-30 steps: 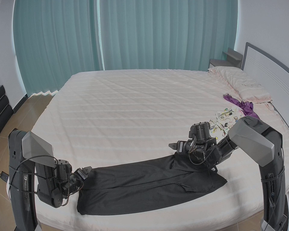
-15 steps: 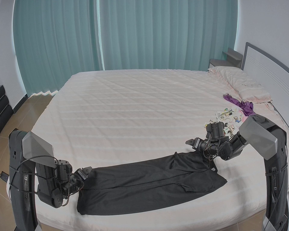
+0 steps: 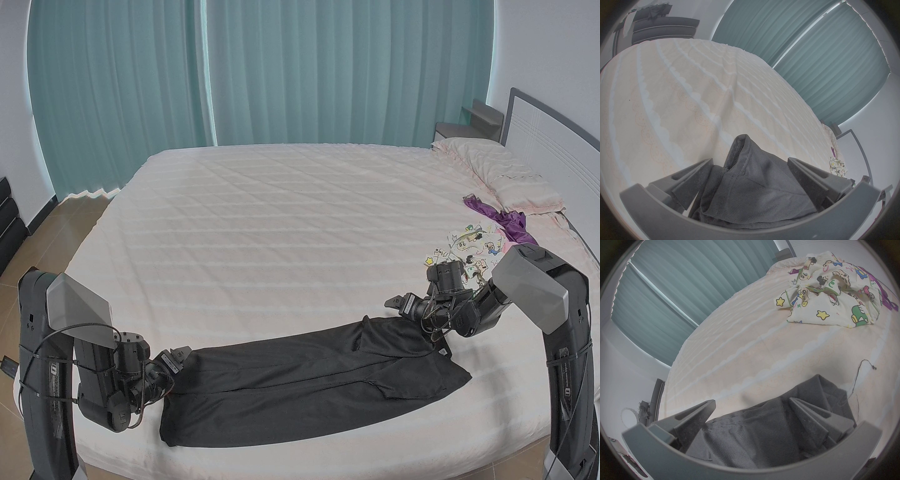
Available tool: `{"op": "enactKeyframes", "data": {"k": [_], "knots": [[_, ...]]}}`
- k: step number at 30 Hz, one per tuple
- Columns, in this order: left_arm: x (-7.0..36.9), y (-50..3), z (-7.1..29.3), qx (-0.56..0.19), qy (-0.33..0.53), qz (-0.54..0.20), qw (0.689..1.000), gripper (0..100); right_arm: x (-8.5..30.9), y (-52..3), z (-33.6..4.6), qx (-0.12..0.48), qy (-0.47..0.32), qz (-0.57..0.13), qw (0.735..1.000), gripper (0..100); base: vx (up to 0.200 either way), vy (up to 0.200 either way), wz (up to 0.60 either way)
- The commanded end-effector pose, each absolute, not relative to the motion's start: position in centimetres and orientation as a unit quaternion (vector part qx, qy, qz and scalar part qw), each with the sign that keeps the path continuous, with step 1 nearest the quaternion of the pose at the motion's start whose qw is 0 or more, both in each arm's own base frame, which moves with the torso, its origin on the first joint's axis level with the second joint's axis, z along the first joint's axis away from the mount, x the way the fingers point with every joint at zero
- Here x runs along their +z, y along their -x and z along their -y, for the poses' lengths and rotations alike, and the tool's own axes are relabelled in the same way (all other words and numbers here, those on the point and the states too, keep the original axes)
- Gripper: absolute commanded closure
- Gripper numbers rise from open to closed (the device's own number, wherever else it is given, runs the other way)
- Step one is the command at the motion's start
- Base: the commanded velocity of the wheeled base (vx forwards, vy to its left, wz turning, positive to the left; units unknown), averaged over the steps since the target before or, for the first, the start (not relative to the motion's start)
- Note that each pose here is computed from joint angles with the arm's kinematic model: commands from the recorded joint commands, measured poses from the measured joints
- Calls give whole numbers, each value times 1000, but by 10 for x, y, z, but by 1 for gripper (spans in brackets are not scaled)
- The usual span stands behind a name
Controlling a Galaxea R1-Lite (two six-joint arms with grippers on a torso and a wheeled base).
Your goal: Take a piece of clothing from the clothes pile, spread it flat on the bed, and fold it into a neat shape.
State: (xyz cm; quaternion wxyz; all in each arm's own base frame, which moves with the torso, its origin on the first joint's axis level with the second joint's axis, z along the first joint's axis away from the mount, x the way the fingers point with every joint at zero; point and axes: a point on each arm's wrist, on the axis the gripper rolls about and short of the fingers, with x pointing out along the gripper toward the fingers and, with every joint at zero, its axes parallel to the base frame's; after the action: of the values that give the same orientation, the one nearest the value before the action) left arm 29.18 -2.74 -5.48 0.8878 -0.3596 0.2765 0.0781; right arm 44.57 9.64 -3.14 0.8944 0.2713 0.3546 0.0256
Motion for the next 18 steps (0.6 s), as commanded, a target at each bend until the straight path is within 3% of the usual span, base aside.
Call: {"op": "enactKeyframes", "data": {"k": [1,16,17,18], "knots": [[-55,-291,27,79,359,-277,888,0,-31,-447,-90,19,-275,-352,894,0,0,0,0],[-55,-292,27,79,359,-277,888,0,-38,-445,-84,6,-312,-366,877,0,0,0,0],[-55,-292,27,78,360,-276,888,0,-39,-445,-84,6,-312,-367,876,100,0,0,0],[-55,-292,27,78,360,-276,888,0,-40,-444,-84,5,-312,-368,876,100,0,0,0]]}}
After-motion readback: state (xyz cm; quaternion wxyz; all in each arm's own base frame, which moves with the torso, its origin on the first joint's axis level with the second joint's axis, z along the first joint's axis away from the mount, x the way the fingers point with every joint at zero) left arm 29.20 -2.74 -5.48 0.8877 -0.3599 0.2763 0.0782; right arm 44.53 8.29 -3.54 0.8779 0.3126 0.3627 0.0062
